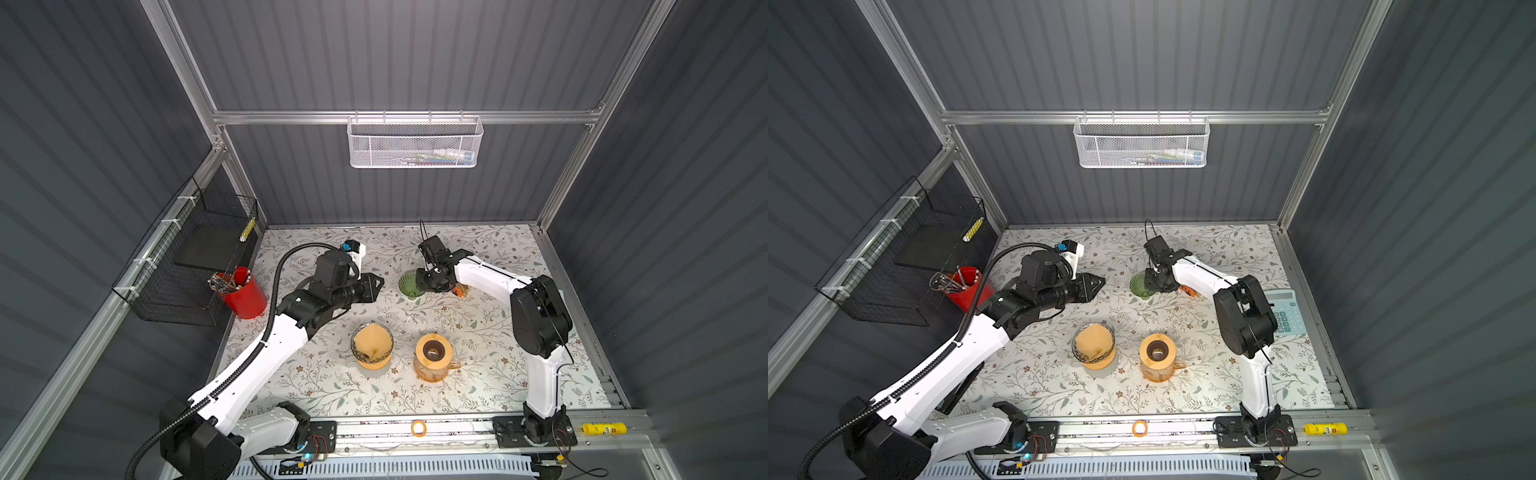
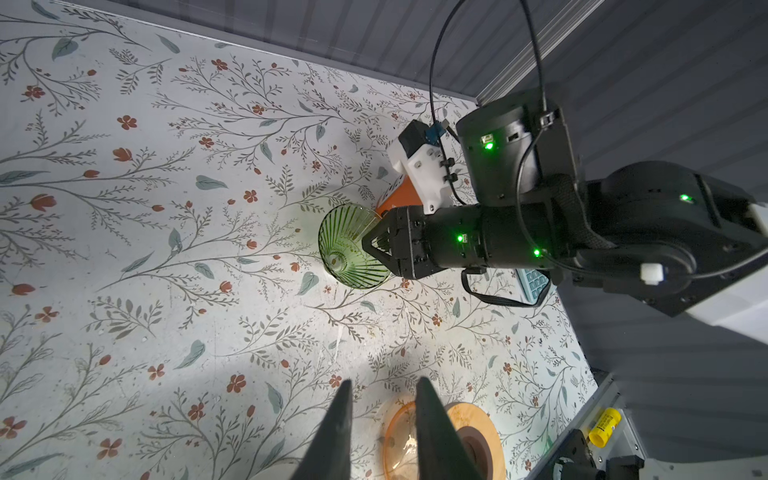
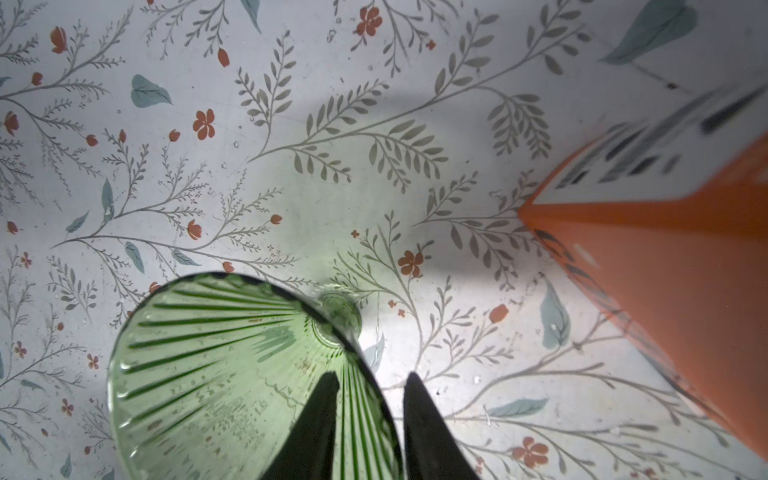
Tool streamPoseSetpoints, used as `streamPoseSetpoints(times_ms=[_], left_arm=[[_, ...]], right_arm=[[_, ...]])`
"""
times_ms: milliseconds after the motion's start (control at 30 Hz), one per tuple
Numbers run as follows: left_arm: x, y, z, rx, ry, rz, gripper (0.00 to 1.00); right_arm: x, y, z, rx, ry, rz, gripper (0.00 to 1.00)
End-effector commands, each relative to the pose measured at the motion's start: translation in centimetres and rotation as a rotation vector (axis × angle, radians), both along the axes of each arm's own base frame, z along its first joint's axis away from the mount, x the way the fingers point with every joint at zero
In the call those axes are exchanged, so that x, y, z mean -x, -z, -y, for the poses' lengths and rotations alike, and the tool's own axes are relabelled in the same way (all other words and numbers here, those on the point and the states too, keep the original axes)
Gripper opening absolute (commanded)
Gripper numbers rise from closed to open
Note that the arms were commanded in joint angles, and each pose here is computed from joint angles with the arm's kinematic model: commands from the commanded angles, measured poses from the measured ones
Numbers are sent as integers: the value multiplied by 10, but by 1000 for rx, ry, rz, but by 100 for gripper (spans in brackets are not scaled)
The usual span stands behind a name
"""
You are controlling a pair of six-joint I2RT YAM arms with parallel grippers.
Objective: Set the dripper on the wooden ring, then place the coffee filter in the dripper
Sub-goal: 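Grasp the green ribbed dripper by its rim with the right gripper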
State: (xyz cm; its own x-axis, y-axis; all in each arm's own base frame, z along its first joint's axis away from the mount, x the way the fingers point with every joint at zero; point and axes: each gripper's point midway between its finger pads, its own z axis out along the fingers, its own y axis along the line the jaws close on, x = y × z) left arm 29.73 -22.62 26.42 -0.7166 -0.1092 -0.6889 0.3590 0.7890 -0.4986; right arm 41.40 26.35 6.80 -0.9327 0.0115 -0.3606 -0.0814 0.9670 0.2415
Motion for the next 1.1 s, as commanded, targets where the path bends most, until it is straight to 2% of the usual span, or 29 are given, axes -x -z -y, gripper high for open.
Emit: streamPoseSetpoints(times_ms=[0, 167, 300, 700, 867, 1067], left_arm=[[2, -13, -6, -4, -7, 32, 28], [2, -13, -7, -5, -7, 35, 28], [1, -11, -7, -7, -10, 33, 28], [3, -10, -6, -1, -9, 15, 28], [6, -9, -7, 4, -8, 6, 28], [6, -10, -6, 4, -3, -6, 28]], right_arm=[[-5, -3, -2, -12, 8, -2, 25], [-4, -4, -3, -19, 7, -14, 8], [-2, -11, -5, -37, 3, -6, 1], [16, -65, -6, -140, -21, 50, 0], [41, -92, -1, -191, -37, 72, 0], [75, -117, 13, -170, -69, 99, 0]])
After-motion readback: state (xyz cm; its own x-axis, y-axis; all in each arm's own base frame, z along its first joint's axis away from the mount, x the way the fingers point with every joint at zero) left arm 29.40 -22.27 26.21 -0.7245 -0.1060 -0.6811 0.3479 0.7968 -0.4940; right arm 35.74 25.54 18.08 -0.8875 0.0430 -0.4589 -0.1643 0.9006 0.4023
